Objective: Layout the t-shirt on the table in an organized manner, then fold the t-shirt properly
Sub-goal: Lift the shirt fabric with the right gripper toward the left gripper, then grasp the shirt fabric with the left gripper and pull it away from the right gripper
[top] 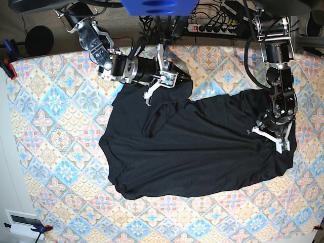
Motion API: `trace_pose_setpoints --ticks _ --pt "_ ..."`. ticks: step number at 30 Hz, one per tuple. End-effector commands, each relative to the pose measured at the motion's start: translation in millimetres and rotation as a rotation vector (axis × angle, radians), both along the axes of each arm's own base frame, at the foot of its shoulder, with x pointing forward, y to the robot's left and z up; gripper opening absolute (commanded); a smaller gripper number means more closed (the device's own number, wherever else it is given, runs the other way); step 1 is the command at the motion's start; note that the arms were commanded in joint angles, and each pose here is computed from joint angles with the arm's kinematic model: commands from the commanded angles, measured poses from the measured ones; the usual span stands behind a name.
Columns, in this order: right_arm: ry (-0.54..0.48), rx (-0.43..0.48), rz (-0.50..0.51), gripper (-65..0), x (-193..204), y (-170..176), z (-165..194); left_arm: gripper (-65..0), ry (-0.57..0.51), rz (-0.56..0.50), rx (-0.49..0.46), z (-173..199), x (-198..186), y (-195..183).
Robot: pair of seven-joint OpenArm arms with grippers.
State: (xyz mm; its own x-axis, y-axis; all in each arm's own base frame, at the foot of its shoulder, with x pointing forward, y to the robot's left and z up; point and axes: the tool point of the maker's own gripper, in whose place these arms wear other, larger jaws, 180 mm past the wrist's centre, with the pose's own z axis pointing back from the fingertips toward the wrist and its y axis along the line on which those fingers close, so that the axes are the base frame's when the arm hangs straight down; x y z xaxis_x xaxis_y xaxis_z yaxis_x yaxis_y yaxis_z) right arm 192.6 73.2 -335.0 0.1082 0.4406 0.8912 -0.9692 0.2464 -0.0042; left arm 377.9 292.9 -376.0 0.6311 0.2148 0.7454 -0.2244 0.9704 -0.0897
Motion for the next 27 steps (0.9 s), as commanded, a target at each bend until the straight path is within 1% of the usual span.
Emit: trace_pose_setpoints --ticks 1,3,5,7,10,12,15,17,18,20,22,27 --pt "-0.027 0.037 0.002 -64.0 6.5 2.0 13.1 -48.8 -0.048 -0.019 0.021 18.3 6.0 0.7" --pt "-0.026 -0.005 0.002 -60.4 7.3 -1.1 8.6 -48.8 -0.053 -0.07 0.021 22.4 -0.3 -14.5" --pt "-0.038 -0.028 0.003 -55.3 11.5 -2.8 8.8 -48.8 -0.053 -0.106 0.031 25.4 -10.7 -23.4" --pt "-0.059 -0.025 -0.002 -51.0 17.2 -3.5 14.4 -48.8 -0.066 -0.135 0.042 29.9 -17.7 -30.7" --pt "-0.084 -0.028 -0.026 -47.8 29.1 -10.4 19.2 -48.7 -0.07 -0.171 0.043 30.2 -30.1 -42.7" --pt "-0.103 -0.031 -0.069 -47.2 42.8 -20.7 23.3 -48.7 -0.074 -0.202 0.048 31.7 -38.2 -50.4" --pt "-0.122 -0.041 -0.155 -47.4 65.6 -43.1 26.6 -48.6 -0.092 -0.29 0.052 38.0 -45.2 -78.2" --pt "-0.148 -0.045 -0.199 -47.4 83.1 -55.2 33.1 -48.5 -0.104 -0.351 0.05 42.6 -52.3 -100.4" --pt "-0.159 -0.047 -0.217 -47.6 91.1 -60.4 35.8 -48.5 -0.107 -0.401 0.043 43.4 -56.8 -118.7" --pt "-0.162 -0.062 -0.249 -48.4 104.4 -71.1 34.4 -48.4 -0.119 -0.487 0.031 47.7 -66.7 -150.2" --pt "-0.15 -0.089 -0.292 -49.5 115.0 -89.0 27.1 -48.3 -0.12 -0.541 0.02 49.3 -76.3 -170.0" --pt "-0.12 -0.116 -0.383 -50.4 132.7 -120.3 16.3 -48.3 -0.031 -0.646 -0.011 33.1 -100.0 -205.9"
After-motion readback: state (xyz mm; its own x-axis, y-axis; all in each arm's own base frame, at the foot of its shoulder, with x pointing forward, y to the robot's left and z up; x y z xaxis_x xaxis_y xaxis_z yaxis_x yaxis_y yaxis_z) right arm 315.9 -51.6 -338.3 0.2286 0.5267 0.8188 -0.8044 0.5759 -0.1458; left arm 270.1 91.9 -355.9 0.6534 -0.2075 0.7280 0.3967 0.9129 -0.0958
